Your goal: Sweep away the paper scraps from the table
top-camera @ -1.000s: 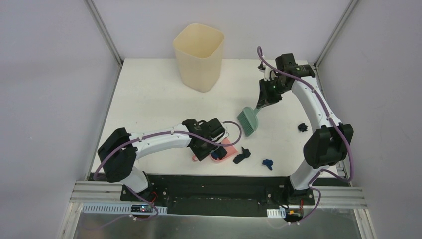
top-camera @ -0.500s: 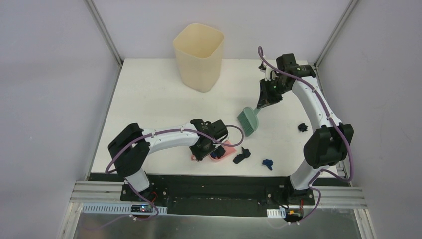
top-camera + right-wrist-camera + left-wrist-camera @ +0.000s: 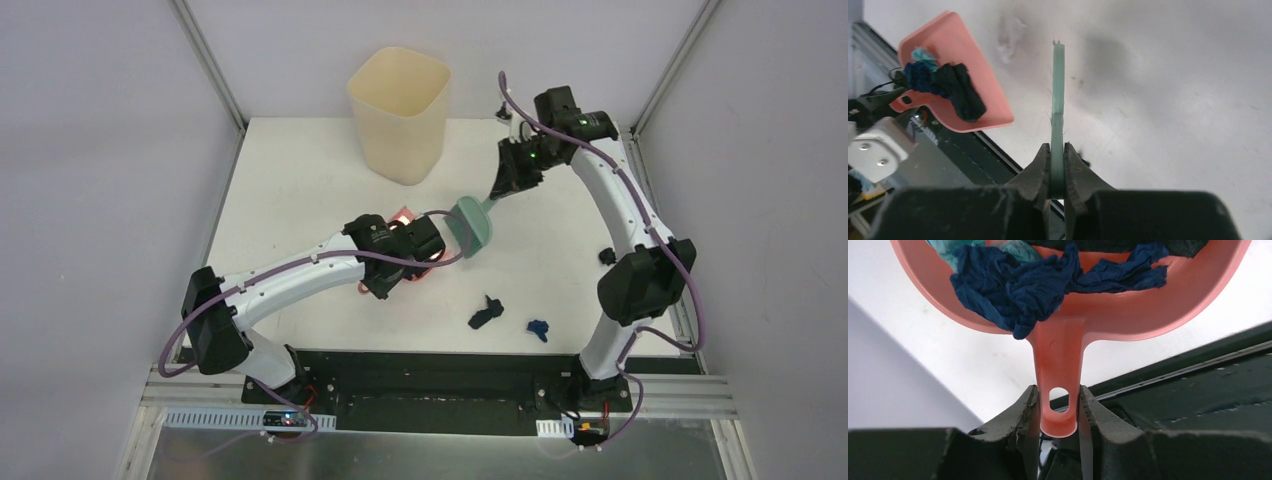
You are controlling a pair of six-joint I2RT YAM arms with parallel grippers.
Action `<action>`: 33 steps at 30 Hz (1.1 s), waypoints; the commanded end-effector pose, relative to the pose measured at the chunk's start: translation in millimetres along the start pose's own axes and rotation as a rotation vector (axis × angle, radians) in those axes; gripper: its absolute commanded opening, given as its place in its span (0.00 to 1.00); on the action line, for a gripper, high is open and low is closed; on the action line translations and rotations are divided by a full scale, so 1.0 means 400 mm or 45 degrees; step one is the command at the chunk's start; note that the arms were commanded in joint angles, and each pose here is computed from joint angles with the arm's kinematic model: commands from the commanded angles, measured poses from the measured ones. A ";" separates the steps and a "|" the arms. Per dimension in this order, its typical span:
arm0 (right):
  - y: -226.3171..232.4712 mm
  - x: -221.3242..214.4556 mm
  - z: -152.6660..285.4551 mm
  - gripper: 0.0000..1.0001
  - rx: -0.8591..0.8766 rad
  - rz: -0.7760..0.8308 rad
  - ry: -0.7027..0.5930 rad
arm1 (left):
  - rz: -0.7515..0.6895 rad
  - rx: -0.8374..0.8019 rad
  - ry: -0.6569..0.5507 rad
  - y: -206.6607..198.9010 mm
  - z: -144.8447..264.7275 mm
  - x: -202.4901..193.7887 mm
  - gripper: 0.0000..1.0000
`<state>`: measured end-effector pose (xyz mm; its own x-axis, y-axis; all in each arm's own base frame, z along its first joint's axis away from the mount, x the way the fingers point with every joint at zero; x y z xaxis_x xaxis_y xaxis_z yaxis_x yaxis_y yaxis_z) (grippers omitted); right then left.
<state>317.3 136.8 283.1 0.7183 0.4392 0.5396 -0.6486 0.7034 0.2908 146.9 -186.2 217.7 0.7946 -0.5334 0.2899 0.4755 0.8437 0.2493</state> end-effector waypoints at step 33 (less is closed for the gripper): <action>-0.022 -0.021 -0.222 0.00 0.211 -0.390 0.245 | -0.008 -0.017 0.112 -0.006 0.006 -0.033 0.13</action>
<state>352.1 217.0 163.1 0.9292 0.3452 0.1320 -0.3446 0.6800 0.6472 126.7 -160.6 216.7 0.8555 -0.4865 0.1774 0.4235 0.8544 0.3009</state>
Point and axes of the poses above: each gripper's point midway between its finger pads, its own z axis back along the fingers, its own y axis along the line the jaws close on, x = y × z, the point moved 7 cm from there along z, back along the fingers, and after that the axes turned 12 degrees about z, right-handed, at the moved point
